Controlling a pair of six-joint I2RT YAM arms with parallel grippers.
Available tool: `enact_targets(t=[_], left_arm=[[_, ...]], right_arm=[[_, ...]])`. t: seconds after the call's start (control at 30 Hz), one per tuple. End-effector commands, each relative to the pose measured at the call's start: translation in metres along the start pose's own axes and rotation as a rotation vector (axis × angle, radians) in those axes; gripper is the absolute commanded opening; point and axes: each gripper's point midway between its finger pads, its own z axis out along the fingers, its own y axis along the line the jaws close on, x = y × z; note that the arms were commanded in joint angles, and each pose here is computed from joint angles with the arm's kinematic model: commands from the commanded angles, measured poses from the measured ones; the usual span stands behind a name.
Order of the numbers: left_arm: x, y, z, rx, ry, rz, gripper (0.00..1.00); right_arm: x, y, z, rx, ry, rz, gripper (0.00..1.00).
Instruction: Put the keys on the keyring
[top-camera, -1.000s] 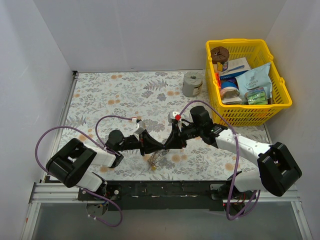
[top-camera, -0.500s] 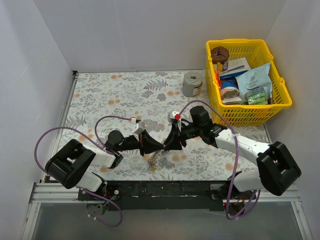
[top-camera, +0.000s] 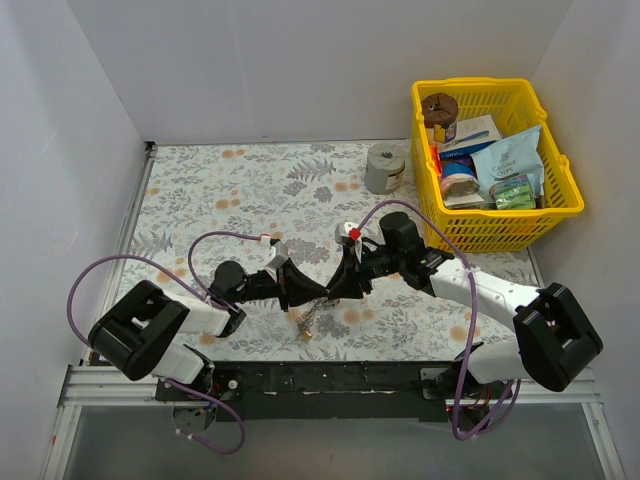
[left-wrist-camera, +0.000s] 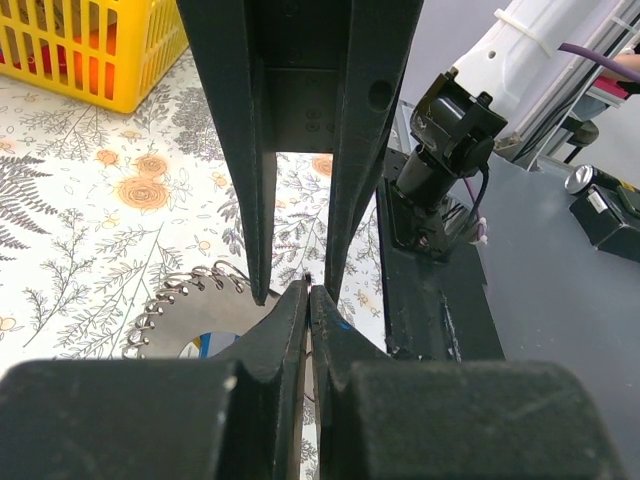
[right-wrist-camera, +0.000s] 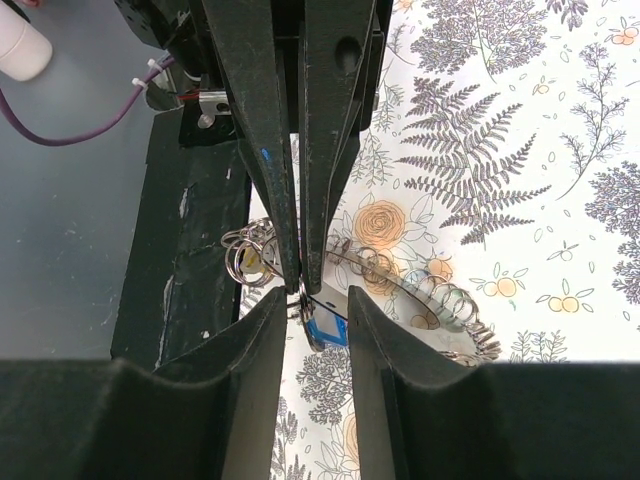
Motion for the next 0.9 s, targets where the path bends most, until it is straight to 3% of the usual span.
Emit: enact_targets(t=[0.0,0.03,0.1,0.23,0.43,0.57,0.67,0.8,0.87], left_arm=[[-0.084,-0.048,-0.005,0.144,-0.305,0.411,0.0],[-0.085,-0.048,-0.005,0.142,-0.306,0.414,0.0],[-0.083,-0.048,-0.005,0.141,-0.302,0.413,0.0],[-0.083,-0.047,-0.006,0.132,-0.303,0.413,0.0],[-0.083,-0.048,-0.006,0.132,-0.304,0.415,0.0],[-0.082,-0.046,-0.006,0.129,-0.3,0.412,0.0],[-0.082,-0.045,-0.005,0.124,-0.302,0.409,0.0],[-0.083,-0.043,-0.005,0.119,-0.304,0.412,0.0],[-0.083,-0.043,-0.005,0.118,-0.306,0.413,0.0]], right_arm=[[-0.001,-0.004,-0.001,0.042,-0.011,-0.024,0.4],[-0.002,-0.004,-0.002,0.047,-0.013,-0.027,0.45],[-0.001,-0.004,-0.003,0.051,-0.012,-0.027,0.72],[-0.006,-0.002,-0.006,0.069,-0.026,-0.049,0.78],[-0.011,-0.001,-0.007,0.076,-0.045,-0.059,0.76],[-0.015,0.002,-0.006,0.052,-0.056,-0.058,0.63],[-0.015,0.002,-0.005,0.038,-0.055,-0.049,0.47],[-0.012,0.003,-0.003,0.02,-0.047,-0.038,0.04],[-0.01,0.003,-0.002,0.016,-0.041,-0.033,0.01]])
